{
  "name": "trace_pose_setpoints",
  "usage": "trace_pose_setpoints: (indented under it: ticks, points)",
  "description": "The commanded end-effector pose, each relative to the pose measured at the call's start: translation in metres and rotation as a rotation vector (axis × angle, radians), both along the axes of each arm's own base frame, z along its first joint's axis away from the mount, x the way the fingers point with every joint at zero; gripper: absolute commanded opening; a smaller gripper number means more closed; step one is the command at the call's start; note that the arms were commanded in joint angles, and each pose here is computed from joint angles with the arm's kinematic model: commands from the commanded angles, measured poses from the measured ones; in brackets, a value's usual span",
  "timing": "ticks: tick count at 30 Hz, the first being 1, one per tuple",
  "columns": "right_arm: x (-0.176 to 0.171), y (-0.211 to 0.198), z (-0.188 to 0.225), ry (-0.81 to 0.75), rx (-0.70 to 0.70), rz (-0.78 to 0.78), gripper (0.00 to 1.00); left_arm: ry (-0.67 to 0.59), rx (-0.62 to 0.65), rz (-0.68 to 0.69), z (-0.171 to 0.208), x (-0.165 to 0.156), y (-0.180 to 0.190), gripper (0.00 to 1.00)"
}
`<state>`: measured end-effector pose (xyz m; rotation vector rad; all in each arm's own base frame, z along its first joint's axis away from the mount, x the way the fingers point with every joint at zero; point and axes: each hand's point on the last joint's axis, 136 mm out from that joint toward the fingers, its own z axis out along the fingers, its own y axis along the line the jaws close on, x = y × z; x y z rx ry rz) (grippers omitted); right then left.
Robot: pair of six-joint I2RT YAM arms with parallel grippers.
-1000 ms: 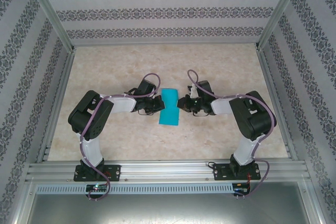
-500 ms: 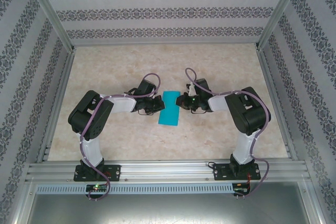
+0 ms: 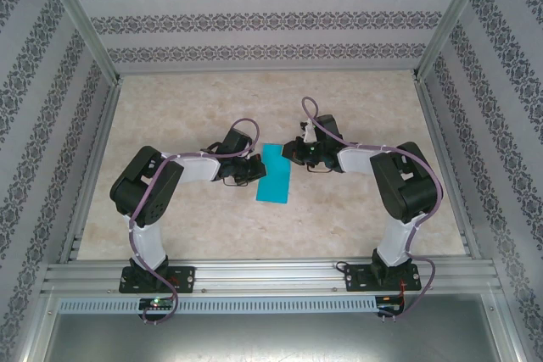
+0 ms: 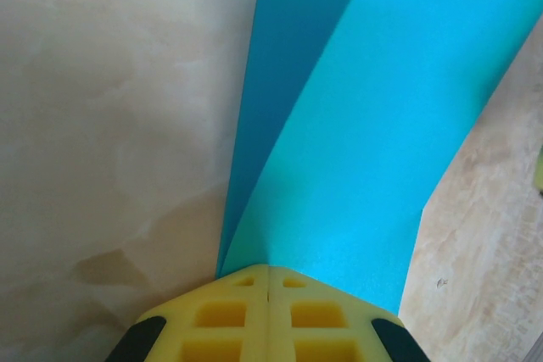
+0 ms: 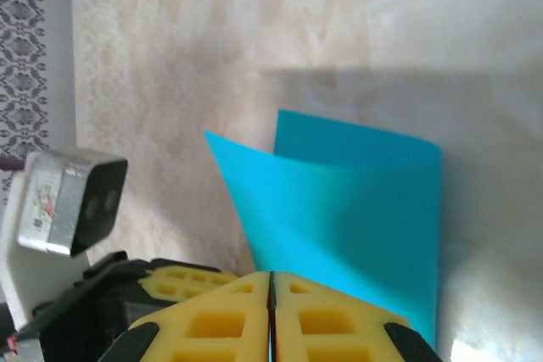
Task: Fold a paper plane with a square sheet of paper (pick it up from the middle)
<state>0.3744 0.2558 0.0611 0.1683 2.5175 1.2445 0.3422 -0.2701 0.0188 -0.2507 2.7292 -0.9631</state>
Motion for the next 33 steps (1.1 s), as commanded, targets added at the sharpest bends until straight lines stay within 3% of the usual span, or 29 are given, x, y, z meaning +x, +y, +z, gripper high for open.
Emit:
trace_pose_setpoints:
  ticks: [1,9,19,33]
  points:
    - [0.002,-0.002,-0.021,0.056,0.001,-0.003,0.09,0.088,0.118,-0.002,-0.027,-0.026,0.019,0.0]
    - [-0.01,-0.014,-0.057,0.138,-0.065,-0.05,0.09,0.089,0.118,-0.002,-0.026,-0.026,0.019,0.0]
    - [0.016,-0.01,0.003,0.041,-0.03,-0.052,0.11,0.091,0.124,-0.004,-0.026,-0.027,0.02,0.0]
    - [0.009,-0.021,-0.059,0.173,-0.131,-0.098,0.11,0.094,0.127,-0.006,-0.025,-0.027,0.02,0.0]
